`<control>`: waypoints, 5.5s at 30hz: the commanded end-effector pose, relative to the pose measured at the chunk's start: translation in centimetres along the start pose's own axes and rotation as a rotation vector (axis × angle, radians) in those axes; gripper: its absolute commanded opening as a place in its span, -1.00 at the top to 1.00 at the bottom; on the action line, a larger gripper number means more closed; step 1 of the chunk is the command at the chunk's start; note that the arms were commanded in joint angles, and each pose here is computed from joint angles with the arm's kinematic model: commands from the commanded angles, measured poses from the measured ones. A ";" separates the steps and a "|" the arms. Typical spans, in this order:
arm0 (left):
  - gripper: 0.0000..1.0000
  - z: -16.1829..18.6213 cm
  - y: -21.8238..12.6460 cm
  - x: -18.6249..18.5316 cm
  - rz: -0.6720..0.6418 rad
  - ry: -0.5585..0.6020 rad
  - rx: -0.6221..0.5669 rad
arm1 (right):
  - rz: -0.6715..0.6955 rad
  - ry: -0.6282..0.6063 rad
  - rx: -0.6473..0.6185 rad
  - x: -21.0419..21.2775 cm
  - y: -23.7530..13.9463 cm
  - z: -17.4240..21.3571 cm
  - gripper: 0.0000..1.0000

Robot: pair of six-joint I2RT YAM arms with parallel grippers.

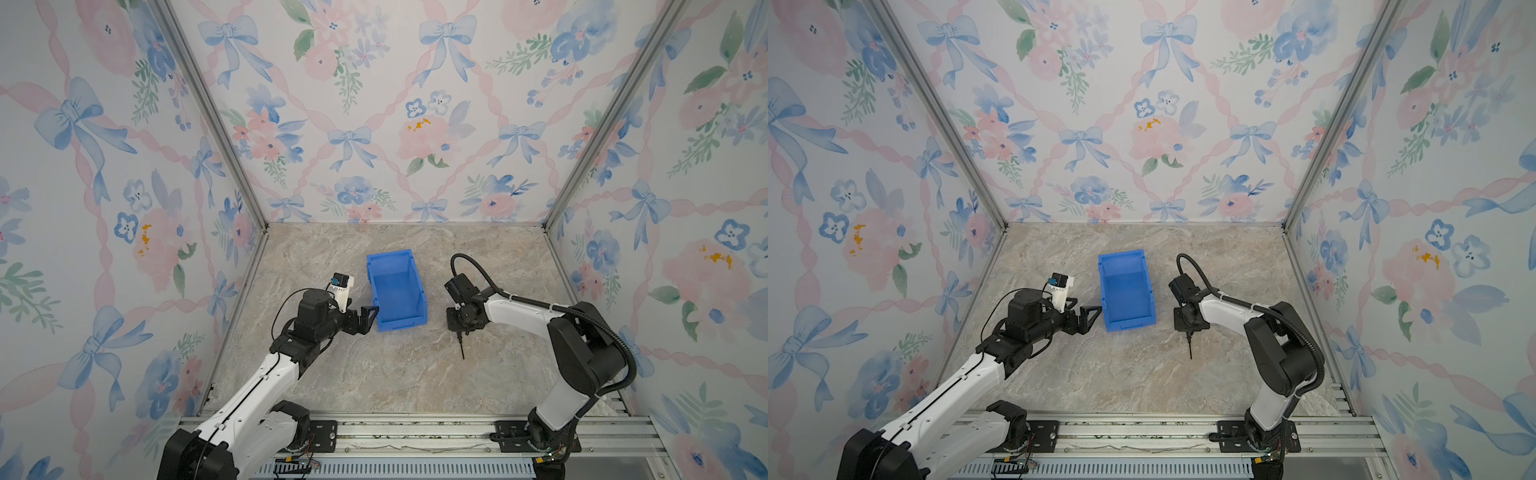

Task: Put the screwdriver in the bin
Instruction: 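Lift the screwdriver with the right gripper and carry it over the blue bin, then lower the screwdriver into the blue bin and open the right gripper, then raise the right gripper out of the bin and draw it back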

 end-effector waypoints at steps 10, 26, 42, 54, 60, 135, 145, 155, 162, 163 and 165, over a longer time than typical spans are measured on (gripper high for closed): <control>-0.95 0.0 -0.8 0.1 -0.034 0.025 -0.056 | -0.111 -0.024 -0.198 1.9 -10.6 -3.2 0.93; -0.95 -0.1 -1.5 1.1 -0.131 0.012 -0.095 | -0.267 -0.066 -0.346 9.3 -17.2 -7.6 0.90; -0.95 -0.1 -3.7 0.9 -0.170 0.009 -0.143 | -0.315 -0.113 -0.350 17.0 -13.5 -13.2 0.87; -0.95 -0.2 -4.4 0.9 -0.183 0.009 -0.177 | -0.205 -0.137 -0.261 18.8 -6.9 -13.7 0.85; -0.95 -0.2 -4.5 0.9 -0.183 0.014 -0.178 | -0.216 -0.096 -0.217 18.8 -3.8 -13.5 0.84; -0.95 1.3 -7.3 6.4 -0.591 -0.061 -0.294 | -0.123 -0.155 -0.518 7.0 -15.9 -4.8 -0.83; -0.95 2.4 -7.3 7.5 -0.663 0.016 -0.263 | 0.167 0.045 -0.620 -5.5 -18.1 1.1 -0.93; -0.95 3.9 -7.1 8.7 -0.686 0.034 -0.289 | 0.361 0.112 -0.825 -13.0 -14.9 8.6 -0.94; -0.95 5.8 -6.3 10.0 -0.729 0.059 -0.307 | 0.339 -0.055 -0.842 -12.1 -13.0 8.4 -0.94; -0.95 6.0 -6.0 10.2 -0.732 0.051 -0.307 | 0.343 -0.063 -0.836 -12.0 -12.5 8.2 -0.94; -0.95 6.6 -5.5 10.6 -0.736 0.047 -0.286 | 0.347 -0.064 -0.830 -11.9 -11.4 7.9 -0.93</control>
Point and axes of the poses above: each gripper's point midway between its finger pads, its own y axis out along the fingers, its own x axis along the line the jaws close on, z = x × y, the point moved 7 cm from there along -y, back along the fingers, and after that the axes turned 3 degrees about -y, right-handed, at the moved point
